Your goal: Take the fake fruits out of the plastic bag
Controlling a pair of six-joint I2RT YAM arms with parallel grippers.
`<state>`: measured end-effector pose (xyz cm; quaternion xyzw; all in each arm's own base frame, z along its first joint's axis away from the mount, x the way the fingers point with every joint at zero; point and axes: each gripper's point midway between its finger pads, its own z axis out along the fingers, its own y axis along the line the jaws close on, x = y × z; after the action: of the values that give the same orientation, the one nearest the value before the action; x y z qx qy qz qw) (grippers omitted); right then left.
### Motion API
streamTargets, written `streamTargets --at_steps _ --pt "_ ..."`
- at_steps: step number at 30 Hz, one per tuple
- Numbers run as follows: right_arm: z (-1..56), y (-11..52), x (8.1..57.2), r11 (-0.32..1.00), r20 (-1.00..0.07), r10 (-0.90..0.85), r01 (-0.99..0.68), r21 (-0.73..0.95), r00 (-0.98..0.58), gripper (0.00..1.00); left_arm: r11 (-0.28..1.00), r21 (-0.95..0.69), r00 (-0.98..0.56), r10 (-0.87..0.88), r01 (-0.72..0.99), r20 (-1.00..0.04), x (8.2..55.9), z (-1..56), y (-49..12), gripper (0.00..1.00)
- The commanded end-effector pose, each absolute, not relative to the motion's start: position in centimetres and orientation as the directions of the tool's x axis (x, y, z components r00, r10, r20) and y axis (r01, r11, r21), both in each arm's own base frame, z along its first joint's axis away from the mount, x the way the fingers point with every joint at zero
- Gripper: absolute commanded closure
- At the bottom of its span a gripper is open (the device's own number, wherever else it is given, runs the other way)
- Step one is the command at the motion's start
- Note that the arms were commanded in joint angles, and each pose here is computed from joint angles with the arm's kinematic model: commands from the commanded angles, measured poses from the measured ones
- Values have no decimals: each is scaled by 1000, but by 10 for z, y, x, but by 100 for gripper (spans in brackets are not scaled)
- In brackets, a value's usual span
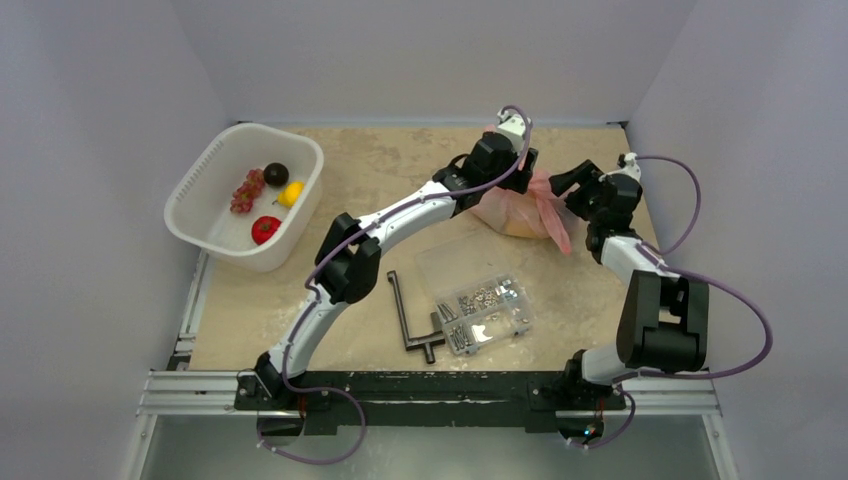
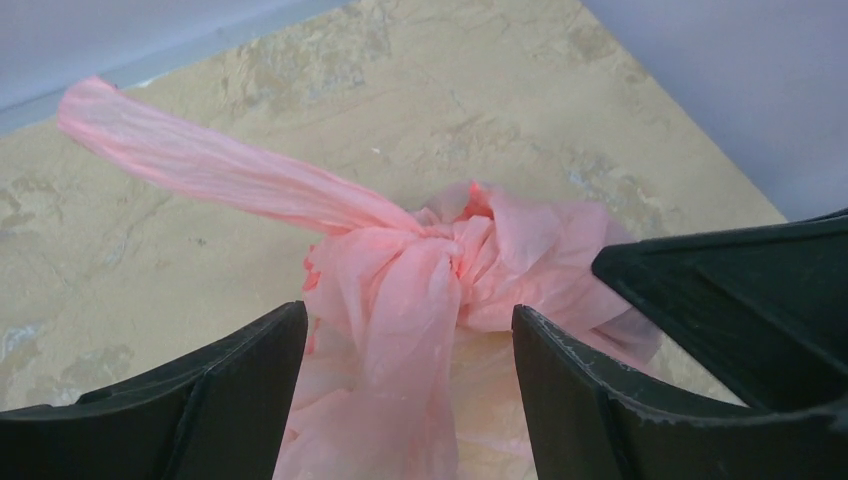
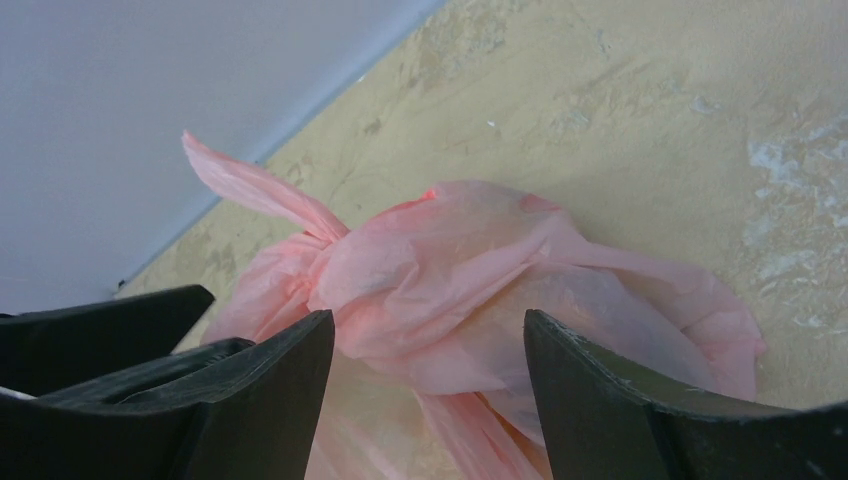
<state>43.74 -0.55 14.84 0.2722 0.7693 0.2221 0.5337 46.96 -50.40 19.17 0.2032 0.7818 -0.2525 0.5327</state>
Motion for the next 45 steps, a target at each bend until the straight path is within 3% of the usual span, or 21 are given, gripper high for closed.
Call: streamTargets --at_steps 1,6,8,10,14,28,40,42,44,45 --pt "187 3 442 747 -721 656 54 663 -223 32 800 -202 -360 18 565 -933 474 203 -502 31" --pt "192 5 441 755 -730 645 40 655 -227 40 742 -220 -382 52 633 -923 462 202 -512 66" --pt "192 9 442 745 -721 651 21 666 -237 47 729 -234 -390 48 644 -920 458 205 -513 87" --pt "187 12 443 740 -712 653 16 673 -260 53 713 -262 -394 22 650 -919 453 211 -513 99" --pt "177 18 445 728 -691 656 15 685 -305 57 659 -313 -397 -24 684 -917 443 229 -519 100" --pt "172 33 440 800 -738 581 75 595 -344 48 569 -427 -459 -96 703 -883 427 252 -531 100" --pt "164 21 447 827 -769 556 124 548 -316 58 507 -438 -470 -72 742 -880 407 265 -528 100" --pt "166 21 447 829 -773 554 116 548 -309 65 507 -438 -474 -65 742 -878 405 264 -528 100" --pt "169 21 446 832 -779 550 112 544 -302 84 529 -433 -473 -65 730 -878 408 262 -524 100" --pt "172 21 444 831 -779 551 108 546 -298 88 557 -429 -474 -70 711 -877 411 259 -520 100"
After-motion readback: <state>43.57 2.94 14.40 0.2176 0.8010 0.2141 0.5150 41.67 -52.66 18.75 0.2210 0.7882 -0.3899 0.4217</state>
